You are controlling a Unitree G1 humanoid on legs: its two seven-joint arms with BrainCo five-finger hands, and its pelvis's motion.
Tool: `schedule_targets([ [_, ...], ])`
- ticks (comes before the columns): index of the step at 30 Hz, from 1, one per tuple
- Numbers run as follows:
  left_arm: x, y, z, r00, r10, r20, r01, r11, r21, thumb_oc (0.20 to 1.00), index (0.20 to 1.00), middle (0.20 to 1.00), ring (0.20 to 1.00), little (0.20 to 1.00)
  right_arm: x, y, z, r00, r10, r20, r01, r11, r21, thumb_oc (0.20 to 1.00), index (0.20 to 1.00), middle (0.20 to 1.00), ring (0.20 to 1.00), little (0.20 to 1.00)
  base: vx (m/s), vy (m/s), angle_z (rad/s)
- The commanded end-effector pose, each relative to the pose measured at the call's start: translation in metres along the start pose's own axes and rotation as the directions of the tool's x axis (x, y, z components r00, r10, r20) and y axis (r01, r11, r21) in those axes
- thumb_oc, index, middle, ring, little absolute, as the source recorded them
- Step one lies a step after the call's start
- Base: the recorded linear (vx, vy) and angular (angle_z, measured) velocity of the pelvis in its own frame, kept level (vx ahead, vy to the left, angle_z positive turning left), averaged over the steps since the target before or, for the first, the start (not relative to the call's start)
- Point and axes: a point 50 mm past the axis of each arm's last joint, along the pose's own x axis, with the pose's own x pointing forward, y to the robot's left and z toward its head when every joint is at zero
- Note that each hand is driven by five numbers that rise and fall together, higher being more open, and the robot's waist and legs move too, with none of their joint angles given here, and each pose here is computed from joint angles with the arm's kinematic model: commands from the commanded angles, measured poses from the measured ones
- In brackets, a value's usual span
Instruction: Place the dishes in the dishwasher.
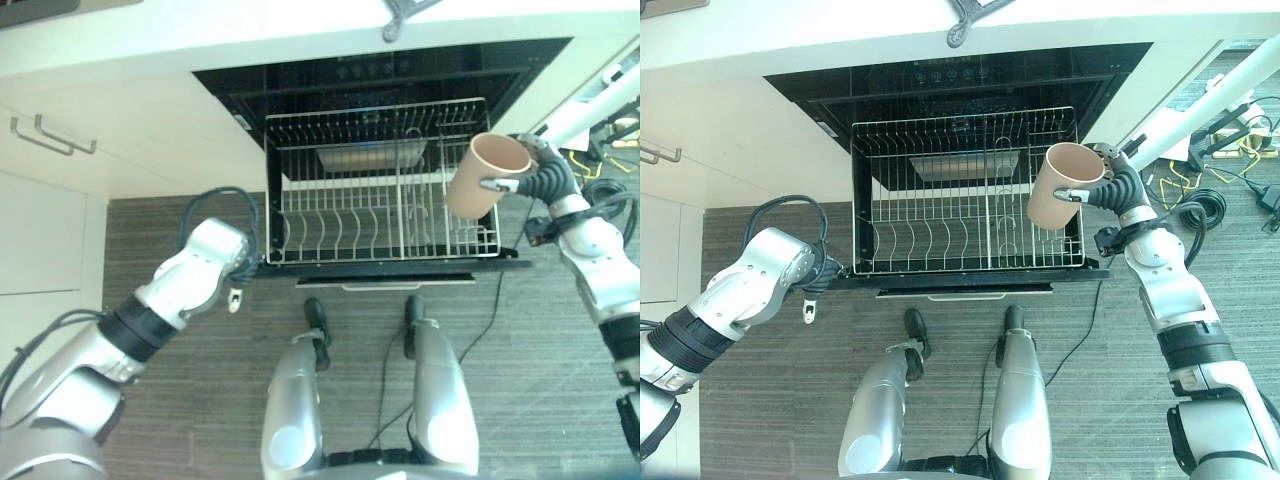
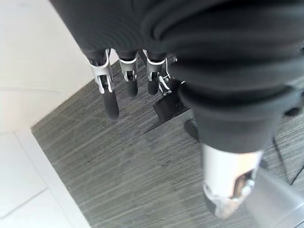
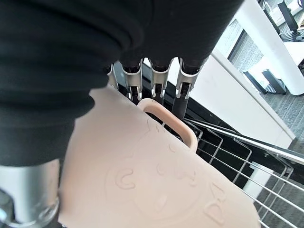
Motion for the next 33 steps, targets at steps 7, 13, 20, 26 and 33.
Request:
schedule_targets([
  [7, 0.041, -0.074, 0.044, 0.949, -0.304, 0.086, 0.295, 0.950, 0.105, 1.000, 1.000, 1.000, 1.000, 1.000, 0.028, -0.034, 0.001, 0.994, -0.097, -0.043, 0.095, 0.994, -0.062, 0.200, 0.200, 0.200, 0.200, 0.200, 0.00, -0.014, 0.06],
  [13, 0.048, -0.082, 0.053, 0.953, -0.287, 0.094, 0.272, 0.952, 0.142, 1.000, 1.000, 1.000, 1.000, 1.000, 0.035, -0.033, -0.014, 0.984, -0.105, -0.145, 0.088, 0.989, -0.119, 0.200, 0.200, 0.200, 0.200, 0.200, 0.00, 0.001, 0.02],
  [20, 0.057, -0.091, 0.054, 0.957, -0.276, 0.093, 0.261, 0.955, 0.143, 1.000, 1.000, 1.000, 1.000, 1.000, 0.039, -0.034, -0.023, 0.970, -0.100, -0.220, 0.054, 0.977, -0.208, 0.200, 0.200, 0.200, 0.200, 0.200, 0.00, 0.000, 0.00],
  [26, 0.068, -0.100, 0.062, 0.959, -0.266, 0.100, 0.251, 0.957, 0.143, 1.000, 1.000, 1.000, 1.000, 1.000, 0.040, -0.029, -0.033, 0.952, -0.100, -0.290, 0.022, 0.966, -0.258, 0.200, 0.200, 0.200, 0.200, 0.200, 0.01, 0.012, -0.01],
  [33, 0.075, -0.111, 0.066, 0.957, -0.272, 0.100, 0.257, 0.956, 0.139, 1.000, 1.000, 1.000, 1.000, 1.000, 0.040, -0.034, -0.035, 0.942, -0.134, -0.309, 0.061, 0.970, -0.236, 1.000, 1.000, 1.000, 1.000, 1.000, 0.01, 0.005, 0.00],
])
